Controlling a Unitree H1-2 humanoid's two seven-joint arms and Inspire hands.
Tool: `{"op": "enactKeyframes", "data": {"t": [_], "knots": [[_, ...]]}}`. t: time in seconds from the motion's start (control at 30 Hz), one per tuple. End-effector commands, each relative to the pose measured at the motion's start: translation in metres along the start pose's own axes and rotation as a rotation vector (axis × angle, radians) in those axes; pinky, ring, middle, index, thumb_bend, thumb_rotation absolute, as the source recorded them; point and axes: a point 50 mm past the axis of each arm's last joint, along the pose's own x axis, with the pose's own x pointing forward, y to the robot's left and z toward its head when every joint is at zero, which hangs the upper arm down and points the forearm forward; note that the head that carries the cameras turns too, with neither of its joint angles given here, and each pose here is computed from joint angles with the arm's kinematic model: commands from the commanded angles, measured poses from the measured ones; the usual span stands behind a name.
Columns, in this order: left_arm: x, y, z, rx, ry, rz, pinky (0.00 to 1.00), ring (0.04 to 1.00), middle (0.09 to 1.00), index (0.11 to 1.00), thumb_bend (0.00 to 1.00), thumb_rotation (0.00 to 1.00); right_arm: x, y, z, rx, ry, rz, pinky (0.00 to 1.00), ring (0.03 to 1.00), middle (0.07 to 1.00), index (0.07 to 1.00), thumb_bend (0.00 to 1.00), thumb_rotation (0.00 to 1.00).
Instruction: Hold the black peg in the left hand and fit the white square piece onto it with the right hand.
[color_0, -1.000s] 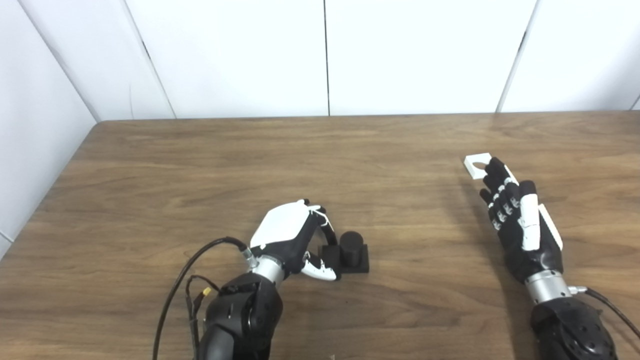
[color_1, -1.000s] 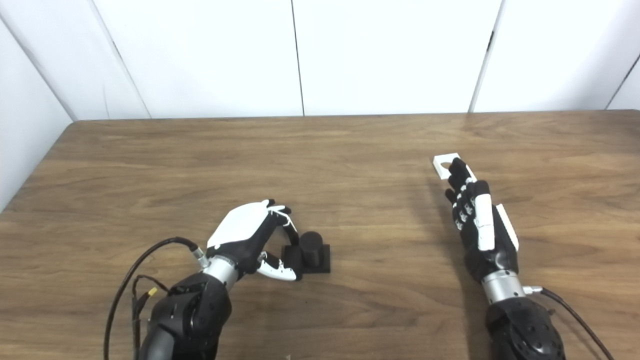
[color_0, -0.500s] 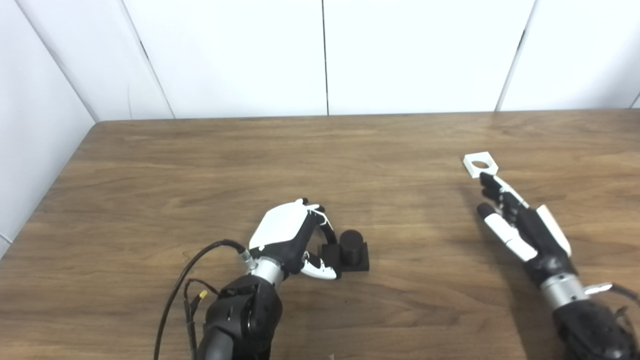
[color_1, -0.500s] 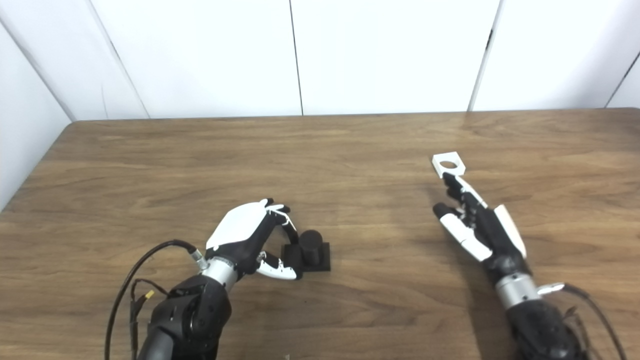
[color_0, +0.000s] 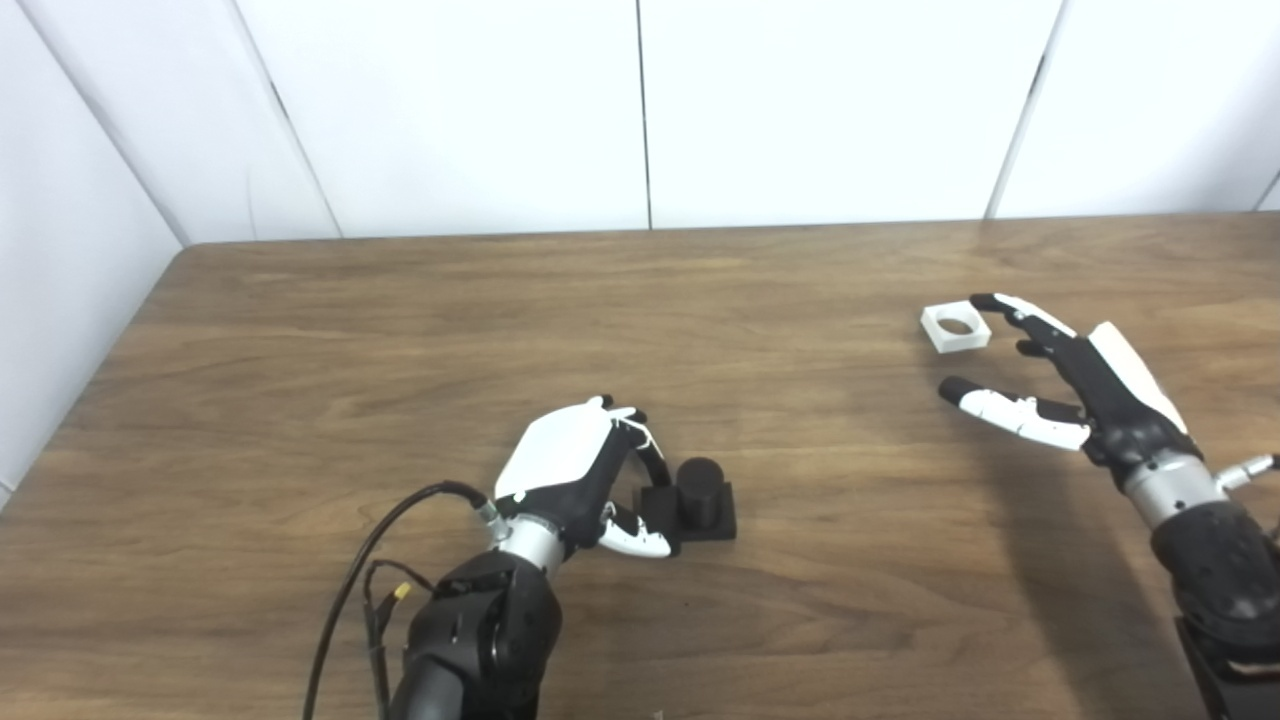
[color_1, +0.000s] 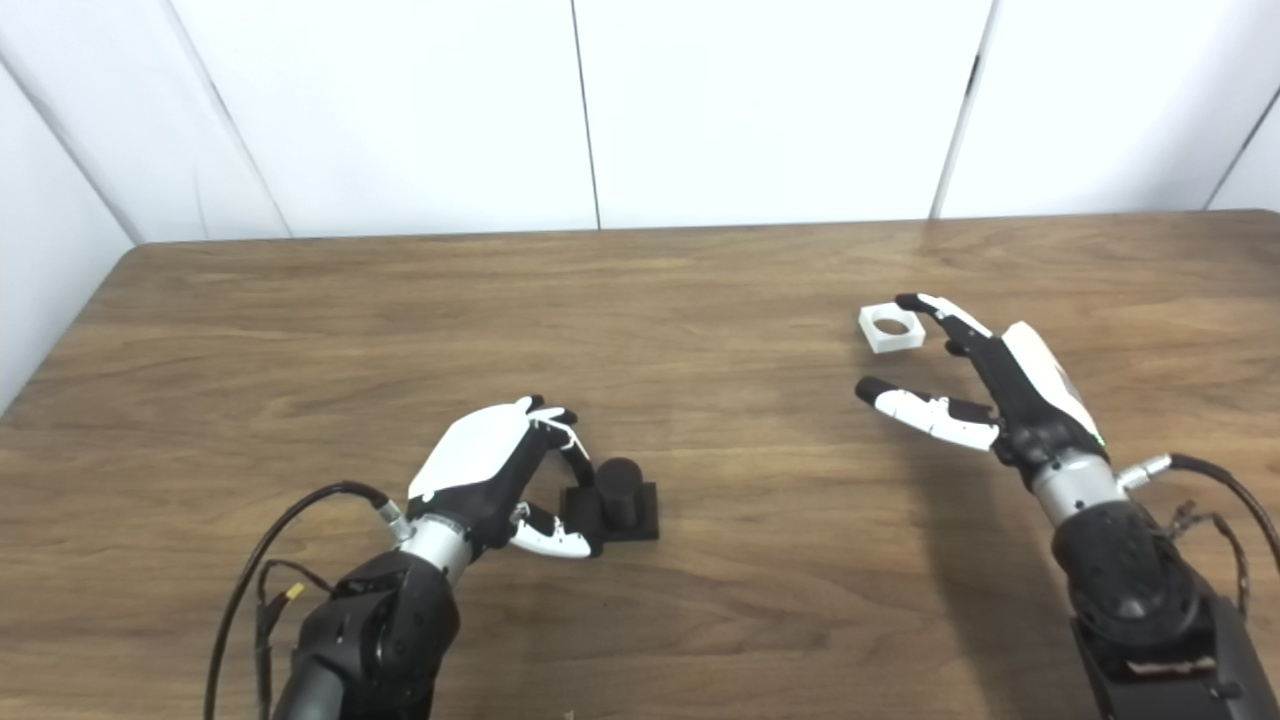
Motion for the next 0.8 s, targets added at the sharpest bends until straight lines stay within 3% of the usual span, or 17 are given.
{"op": "enactKeyframes", "data": {"t": [0.0, 0.27, 0.77], "knots": [[0.001, 0.001, -0.001, 0.02, -0.004, 0.012, 1.0, 1.0, 0.907, 0.489, 0.52, 0.06, 0.013, -0.019, 0.012, -0.097, -0.052, -0.036, 0.91, 0.973, 0.939, 0.849, 0.73, 0.41], [0.0, 0.003, -0.004, 0.018, -0.004, 0.008, 1.0, 1.0, 0.915, 0.488, 0.52, 0.05, 0.027, -0.023, 0.011, -0.306, -0.063, 0.003, 0.98, 0.998, 0.946, 0.847, 0.74, 0.34], [-0.001, 0.004, -0.006, 0.026, 0.002, 0.007, 1.0, 1.0, 0.912, 0.488, 0.52, 0.06, 0.061, -0.041, 0.006, -0.426, -0.031, 0.038, 1.0, 1.0, 0.956, 0.858, 0.74, 0.37]]}}
